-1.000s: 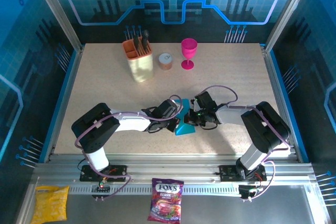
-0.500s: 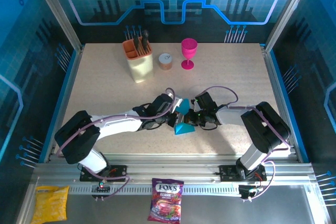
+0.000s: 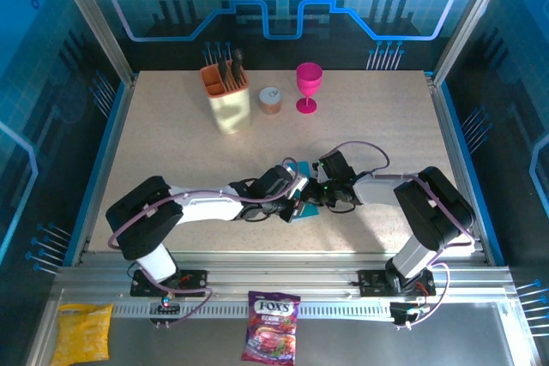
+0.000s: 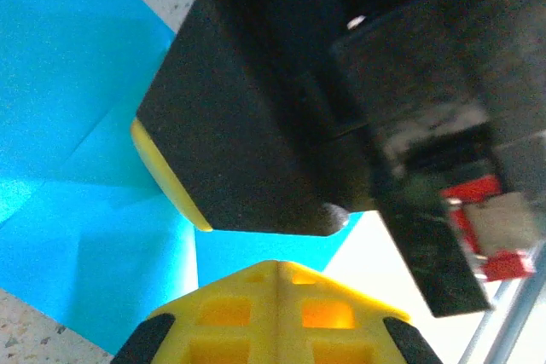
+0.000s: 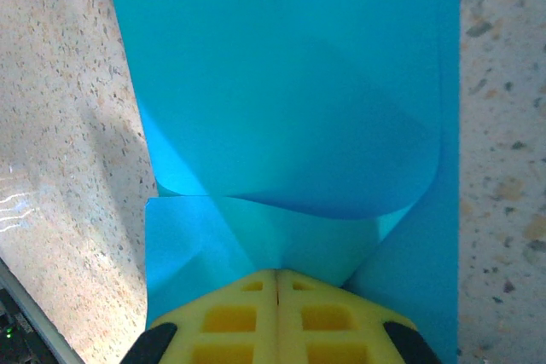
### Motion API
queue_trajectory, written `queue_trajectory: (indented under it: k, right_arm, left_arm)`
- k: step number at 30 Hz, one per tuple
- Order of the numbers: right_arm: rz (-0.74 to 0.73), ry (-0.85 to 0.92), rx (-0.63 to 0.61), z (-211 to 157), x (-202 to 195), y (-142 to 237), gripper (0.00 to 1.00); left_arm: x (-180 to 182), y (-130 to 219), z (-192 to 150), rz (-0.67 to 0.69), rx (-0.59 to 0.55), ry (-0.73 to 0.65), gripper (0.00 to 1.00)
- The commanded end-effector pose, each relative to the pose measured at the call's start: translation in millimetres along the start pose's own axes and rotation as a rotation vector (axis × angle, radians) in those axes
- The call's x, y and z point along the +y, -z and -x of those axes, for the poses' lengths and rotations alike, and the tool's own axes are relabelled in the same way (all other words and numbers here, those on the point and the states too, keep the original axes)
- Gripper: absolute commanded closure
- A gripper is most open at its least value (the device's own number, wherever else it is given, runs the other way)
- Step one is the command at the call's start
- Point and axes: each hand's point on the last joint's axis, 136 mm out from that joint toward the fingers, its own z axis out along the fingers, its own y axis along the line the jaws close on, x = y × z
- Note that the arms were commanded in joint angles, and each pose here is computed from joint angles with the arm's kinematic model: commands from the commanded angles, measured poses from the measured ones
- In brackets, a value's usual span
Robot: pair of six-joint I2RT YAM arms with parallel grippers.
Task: Fold a paper plane with a square sheet of paper (pick it up from the middle)
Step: Fold the triangle a second time at the center of the table.
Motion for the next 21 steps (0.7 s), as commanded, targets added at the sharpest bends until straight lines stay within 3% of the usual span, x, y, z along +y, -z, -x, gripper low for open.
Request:
queue_trajectory:
  k: [1, 21]
  right_arm:
    - [-0.093, -0.054, 0.047, -18, -28, -3, 1.00]
    - [-0.117, -0.065, 0.048, -20, -33, -2, 1.00]
  left_arm:
    - [0, -7, 5, 0.005, -0.007, -0.023, 1.00]
    - [34, -13, -57, 0.081, 0.081, 0.067, 1.00]
